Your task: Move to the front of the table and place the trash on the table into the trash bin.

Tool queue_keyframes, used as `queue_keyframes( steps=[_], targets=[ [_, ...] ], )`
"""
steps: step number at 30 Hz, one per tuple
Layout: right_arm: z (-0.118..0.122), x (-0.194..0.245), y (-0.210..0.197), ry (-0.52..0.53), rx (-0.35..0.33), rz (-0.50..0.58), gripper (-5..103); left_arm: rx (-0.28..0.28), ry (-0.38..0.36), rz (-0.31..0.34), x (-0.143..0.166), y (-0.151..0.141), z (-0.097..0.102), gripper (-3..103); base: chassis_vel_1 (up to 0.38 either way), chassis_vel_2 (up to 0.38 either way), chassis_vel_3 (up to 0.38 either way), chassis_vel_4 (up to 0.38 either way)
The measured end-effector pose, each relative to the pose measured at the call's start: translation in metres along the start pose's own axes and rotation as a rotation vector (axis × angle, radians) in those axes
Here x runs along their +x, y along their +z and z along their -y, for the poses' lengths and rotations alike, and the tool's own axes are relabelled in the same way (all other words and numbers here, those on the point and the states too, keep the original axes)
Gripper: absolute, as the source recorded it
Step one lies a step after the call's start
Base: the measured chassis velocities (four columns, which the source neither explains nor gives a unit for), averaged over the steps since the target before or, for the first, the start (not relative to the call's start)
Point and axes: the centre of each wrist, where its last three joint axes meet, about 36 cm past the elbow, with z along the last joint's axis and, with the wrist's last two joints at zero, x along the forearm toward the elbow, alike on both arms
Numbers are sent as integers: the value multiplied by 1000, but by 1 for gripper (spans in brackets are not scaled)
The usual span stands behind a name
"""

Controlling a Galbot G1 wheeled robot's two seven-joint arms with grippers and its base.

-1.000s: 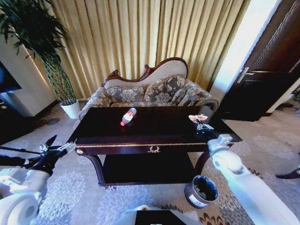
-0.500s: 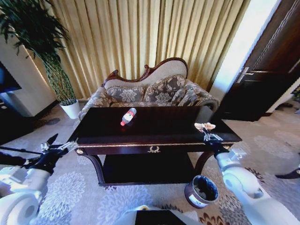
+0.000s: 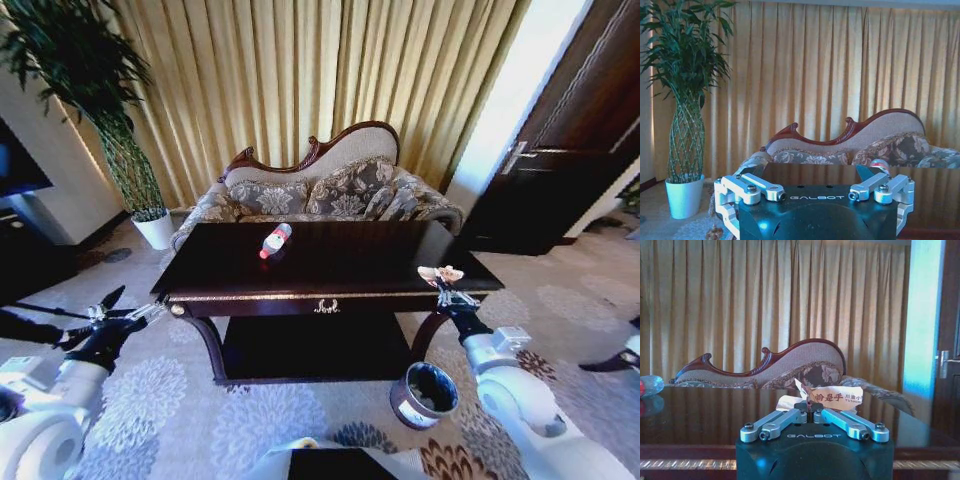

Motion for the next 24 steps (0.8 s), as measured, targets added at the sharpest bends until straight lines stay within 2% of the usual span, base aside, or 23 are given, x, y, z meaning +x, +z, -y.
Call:
queue_keyframes(
  steps=[6, 11, 19, 24],
  targets=[
    [2, -1, 12, 12, 23, 12, 2, 0, 1, -1, 1, 0, 2, 100, 268, -256, -256, 245],
    [1, -2, 30, 12, 32, -24, 2, 6, -2, -1, 2, 1, 3, 100, 108, -84, -120, 108],
    [20, -16, 74, 48, 56, -125, 2, 8, 4, -4, 6, 1, 4, 100, -21, 22, 34, -24],
    [40, -27, 120, 109, 67, -254, 2, 13, 8, 4, 7, 0, 6, 100, -12, 12, 11, -9]
  ],
)
